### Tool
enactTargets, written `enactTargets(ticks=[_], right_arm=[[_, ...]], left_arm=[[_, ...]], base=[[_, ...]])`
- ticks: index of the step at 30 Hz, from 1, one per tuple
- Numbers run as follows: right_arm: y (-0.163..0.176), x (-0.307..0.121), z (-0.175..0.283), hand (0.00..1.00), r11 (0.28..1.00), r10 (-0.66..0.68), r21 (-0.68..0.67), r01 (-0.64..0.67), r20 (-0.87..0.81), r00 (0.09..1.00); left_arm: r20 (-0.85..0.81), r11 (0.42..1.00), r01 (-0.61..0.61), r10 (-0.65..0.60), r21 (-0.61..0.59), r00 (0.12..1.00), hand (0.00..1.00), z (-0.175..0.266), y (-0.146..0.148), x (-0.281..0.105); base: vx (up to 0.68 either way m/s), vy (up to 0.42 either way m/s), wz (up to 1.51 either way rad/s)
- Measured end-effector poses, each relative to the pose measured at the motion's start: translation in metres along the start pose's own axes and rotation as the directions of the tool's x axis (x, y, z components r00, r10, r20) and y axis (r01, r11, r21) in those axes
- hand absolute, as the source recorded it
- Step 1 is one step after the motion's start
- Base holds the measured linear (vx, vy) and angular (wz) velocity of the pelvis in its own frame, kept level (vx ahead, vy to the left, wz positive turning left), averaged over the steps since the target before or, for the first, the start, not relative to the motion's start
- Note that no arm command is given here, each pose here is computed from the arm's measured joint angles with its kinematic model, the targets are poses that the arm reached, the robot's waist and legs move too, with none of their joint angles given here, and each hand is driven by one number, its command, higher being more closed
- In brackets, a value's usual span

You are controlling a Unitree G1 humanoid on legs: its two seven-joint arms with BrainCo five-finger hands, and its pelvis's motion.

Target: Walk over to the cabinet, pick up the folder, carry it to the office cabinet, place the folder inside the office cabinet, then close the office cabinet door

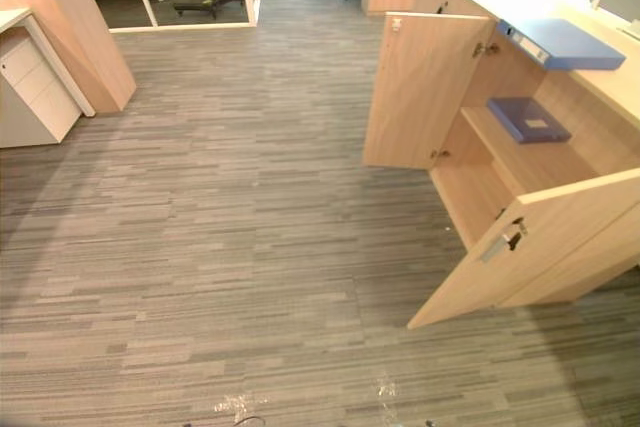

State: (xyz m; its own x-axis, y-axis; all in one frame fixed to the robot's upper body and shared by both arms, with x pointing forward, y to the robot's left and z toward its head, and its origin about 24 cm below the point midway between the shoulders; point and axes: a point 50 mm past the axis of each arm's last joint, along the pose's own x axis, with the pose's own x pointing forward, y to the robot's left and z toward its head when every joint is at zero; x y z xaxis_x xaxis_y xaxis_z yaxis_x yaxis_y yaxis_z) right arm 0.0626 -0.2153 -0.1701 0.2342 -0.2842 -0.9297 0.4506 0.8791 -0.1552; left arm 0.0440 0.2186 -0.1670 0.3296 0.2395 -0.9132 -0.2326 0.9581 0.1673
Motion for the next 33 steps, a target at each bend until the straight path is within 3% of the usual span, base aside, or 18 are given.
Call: enactTargets(ticks=[33], right_arm=[[0.0044,0.0004,0.0058,0.0,1.0,-0.008,0.006,0.008,0.015,1.0]], left_arm=[[0.025,1.0,-0.005,0.004,0.028,1.0,0.0,0.0024,-0.0002,-0.0001]], base=[[-0.01,0.002,0.0]])
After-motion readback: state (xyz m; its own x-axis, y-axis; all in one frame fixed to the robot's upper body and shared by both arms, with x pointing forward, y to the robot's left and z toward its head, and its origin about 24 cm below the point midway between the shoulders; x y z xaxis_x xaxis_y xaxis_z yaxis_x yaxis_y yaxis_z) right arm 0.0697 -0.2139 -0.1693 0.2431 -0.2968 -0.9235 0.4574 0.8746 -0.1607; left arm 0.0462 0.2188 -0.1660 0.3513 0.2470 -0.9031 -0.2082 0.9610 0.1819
